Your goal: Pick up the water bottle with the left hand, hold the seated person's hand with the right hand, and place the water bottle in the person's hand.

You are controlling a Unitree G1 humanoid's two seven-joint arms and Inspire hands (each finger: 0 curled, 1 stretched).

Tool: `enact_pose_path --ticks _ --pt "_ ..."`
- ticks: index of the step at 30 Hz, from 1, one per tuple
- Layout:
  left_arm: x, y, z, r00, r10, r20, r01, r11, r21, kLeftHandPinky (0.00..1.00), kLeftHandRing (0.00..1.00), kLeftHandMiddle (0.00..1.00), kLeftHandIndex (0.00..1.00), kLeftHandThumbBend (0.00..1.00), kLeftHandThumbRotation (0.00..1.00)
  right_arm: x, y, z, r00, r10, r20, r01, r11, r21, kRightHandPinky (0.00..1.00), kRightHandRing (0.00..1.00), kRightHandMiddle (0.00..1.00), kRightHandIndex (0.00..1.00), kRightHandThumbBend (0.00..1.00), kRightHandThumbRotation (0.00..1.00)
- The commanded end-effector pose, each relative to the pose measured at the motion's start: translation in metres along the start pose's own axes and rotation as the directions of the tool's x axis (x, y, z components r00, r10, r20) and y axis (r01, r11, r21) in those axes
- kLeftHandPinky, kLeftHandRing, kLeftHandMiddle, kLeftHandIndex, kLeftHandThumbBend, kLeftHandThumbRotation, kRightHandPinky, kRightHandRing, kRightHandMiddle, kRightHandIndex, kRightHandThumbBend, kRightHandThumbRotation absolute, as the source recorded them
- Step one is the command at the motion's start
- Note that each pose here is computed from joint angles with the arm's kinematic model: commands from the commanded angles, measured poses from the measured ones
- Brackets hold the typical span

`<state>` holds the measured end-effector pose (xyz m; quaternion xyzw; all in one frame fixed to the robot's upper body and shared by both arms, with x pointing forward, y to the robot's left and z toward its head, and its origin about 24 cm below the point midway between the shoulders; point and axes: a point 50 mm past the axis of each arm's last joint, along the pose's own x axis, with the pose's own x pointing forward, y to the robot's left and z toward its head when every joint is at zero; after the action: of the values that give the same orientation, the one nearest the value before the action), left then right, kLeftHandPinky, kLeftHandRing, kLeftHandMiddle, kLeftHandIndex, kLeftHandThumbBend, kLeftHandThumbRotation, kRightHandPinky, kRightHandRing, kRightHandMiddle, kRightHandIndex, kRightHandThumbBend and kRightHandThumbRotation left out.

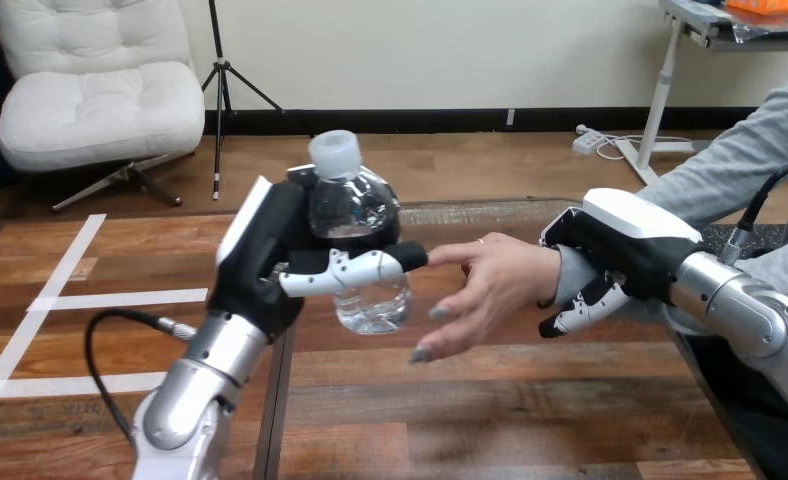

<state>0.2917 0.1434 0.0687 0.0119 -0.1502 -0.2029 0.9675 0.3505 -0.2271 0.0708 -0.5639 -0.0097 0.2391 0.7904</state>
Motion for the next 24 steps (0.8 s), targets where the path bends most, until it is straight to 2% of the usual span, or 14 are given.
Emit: enact_pose_path --ticks 1,9,24 --pt "0.028 -0.008 0.020 0.994 -0.052 0.094 0.051 0.999 0.009 0.30 0.34 0.38 0.40 0.70 0.00 0.002 -0.025 0.011 0.994 -0.093 0.060 0.093 0.996 0.007 0.22 0.26 0.33 0.36 0.80 0.00" --pt "0.033 -0.017 0.019 0.993 -0.069 0.098 0.070 0.997 -0.008 0.30 0.35 0.39 0.40 0.70 0.00 0.002 -0.024 0.011 0.995 -0.086 0.048 0.085 0.996 0.008 0.23 0.27 0.34 0.36 0.80 0.00" --pt "0.037 -0.029 0.017 0.991 -0.089 0.104 0.092 0.995 -0.026 0.30 0.35 0.39 0.39 0.71 0.00 0.002 -0.022 0.012 0.994 -0.091 0.064 0.090 0.996 0.015 0.23 0.27 0.34 0.36 0.80 0.00"
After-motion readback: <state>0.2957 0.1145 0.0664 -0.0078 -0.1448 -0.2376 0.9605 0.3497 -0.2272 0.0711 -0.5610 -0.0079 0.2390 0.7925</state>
